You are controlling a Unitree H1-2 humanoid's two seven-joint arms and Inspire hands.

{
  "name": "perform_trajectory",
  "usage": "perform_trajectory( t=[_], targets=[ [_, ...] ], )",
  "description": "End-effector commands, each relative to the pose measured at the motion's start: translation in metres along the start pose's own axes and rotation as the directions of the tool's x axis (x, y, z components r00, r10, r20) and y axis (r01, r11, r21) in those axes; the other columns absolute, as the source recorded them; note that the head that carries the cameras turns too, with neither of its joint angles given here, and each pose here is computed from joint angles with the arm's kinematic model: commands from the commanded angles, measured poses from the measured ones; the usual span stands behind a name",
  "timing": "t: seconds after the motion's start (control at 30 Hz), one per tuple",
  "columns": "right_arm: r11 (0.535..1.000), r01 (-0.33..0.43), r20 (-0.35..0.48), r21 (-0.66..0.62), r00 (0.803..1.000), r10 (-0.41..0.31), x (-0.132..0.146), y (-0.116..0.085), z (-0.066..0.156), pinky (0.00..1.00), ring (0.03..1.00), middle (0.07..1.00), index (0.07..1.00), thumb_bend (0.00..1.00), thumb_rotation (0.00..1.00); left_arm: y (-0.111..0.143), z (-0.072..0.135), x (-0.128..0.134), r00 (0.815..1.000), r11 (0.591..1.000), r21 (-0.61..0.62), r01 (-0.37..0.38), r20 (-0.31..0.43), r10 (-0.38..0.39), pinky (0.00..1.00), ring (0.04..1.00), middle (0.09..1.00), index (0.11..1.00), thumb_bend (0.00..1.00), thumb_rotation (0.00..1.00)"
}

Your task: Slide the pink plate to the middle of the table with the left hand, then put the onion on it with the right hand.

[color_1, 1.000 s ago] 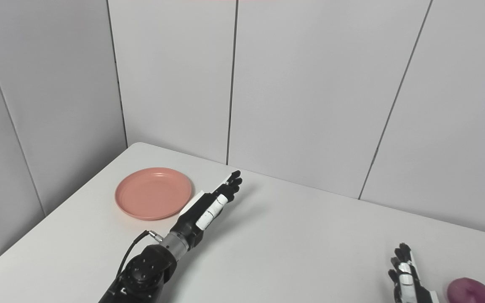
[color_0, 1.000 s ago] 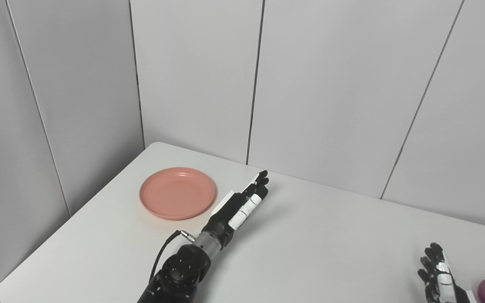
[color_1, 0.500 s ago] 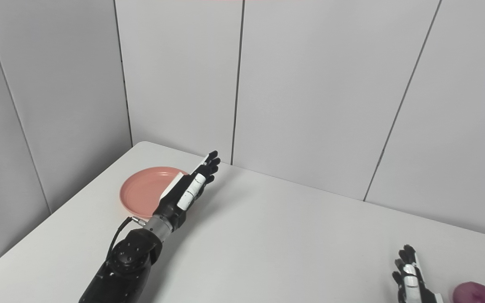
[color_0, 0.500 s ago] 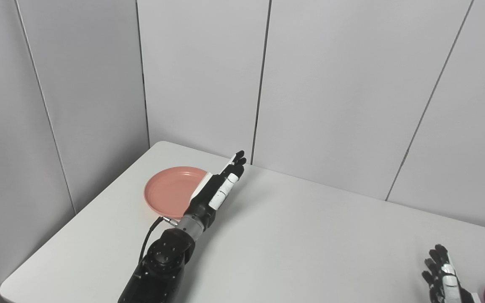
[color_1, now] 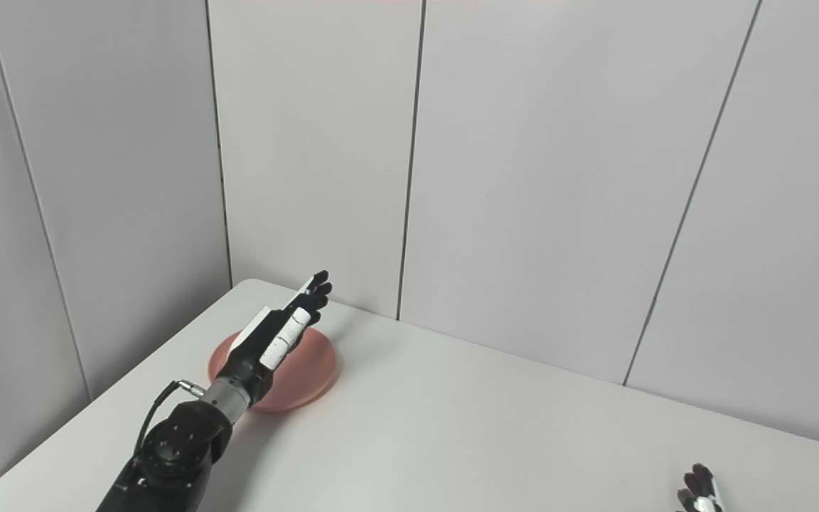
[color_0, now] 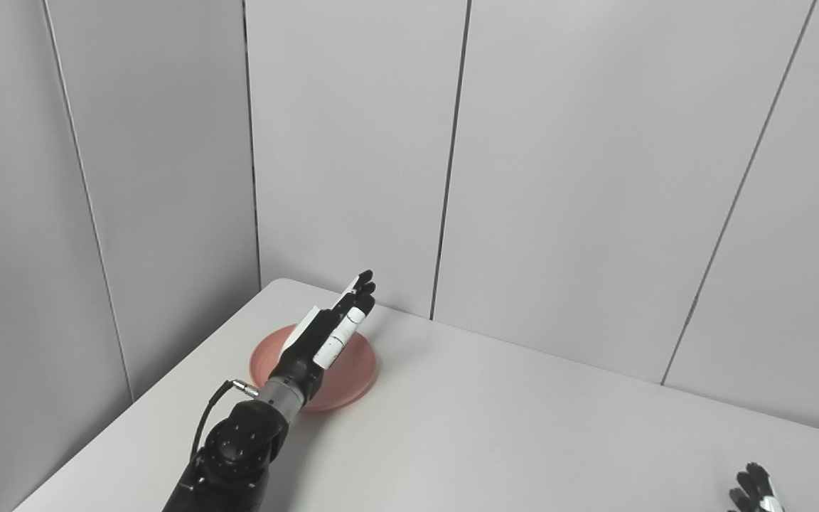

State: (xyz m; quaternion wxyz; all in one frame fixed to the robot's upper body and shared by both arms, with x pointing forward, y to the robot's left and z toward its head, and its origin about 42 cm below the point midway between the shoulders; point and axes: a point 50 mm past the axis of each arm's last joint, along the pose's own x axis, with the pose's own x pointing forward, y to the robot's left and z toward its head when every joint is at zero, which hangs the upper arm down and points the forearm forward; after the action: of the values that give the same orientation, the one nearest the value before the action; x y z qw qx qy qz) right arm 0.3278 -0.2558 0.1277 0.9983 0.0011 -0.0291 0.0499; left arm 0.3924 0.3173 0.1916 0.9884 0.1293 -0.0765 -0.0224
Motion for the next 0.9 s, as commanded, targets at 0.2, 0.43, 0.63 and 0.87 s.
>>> perform_trajectory(
  t=[0.2, 0.43, 0.63, 0.87],
  targets=[
    [1.0, -0.013, 0.062, 0.002, 0.998, 0.013, 0.008, 0.003, 0.015, 1.0, 1.0, 1.0, 1.0, 0.38, 1.0, 0.043, 0.024, 0.015, 0.995, 0.995, 0.088, -0.055, 0.092, 0.047, 1.0, 0.987, 1.0, 1.0, 0.77, 1.0],
    [1.0, -0.008, 0.066, 0.006, 0.998, 0.007, 0.007, 0.004, 0.015, 1.0, 1.0, 1.0, 1.0, 0.39, 1.0, 0.071, 0.015, 0.016, 0.996, 0.991, 0.108, -0.078, 0.048, 0.073, 1.0, 0.981, 0.991, 0.985, 0.8, 1.0],
    [1.0, -0.008, 0.065, -0.002, 0.998, 0.008, 0.007, 0.004, 0.016, 1.0, 1.0, 1.0, 1.0, 0.39, 1.0, 0.092, 0.005, 0.023, 0.993, 0.989, 0.089, -0.119, 0.008, 0.119, 1.0, 0.984, 0.973, 0.967, 0.8, 1.0],
    [1.0, -0.013, 0.071, 0.01, 0.997, 0.012, 0.007, 0.005, 0.015, 1.0, 1.0, 1.0, 1.0, 0.37, 1.0, 0.111, -0.006, 0.028, 0.989, 0.982, 0.117, -0.148, 0.014, 0.147, 0.99, 0.935, 0.938, 0.93, 0.81, 1.0]
  ],
)
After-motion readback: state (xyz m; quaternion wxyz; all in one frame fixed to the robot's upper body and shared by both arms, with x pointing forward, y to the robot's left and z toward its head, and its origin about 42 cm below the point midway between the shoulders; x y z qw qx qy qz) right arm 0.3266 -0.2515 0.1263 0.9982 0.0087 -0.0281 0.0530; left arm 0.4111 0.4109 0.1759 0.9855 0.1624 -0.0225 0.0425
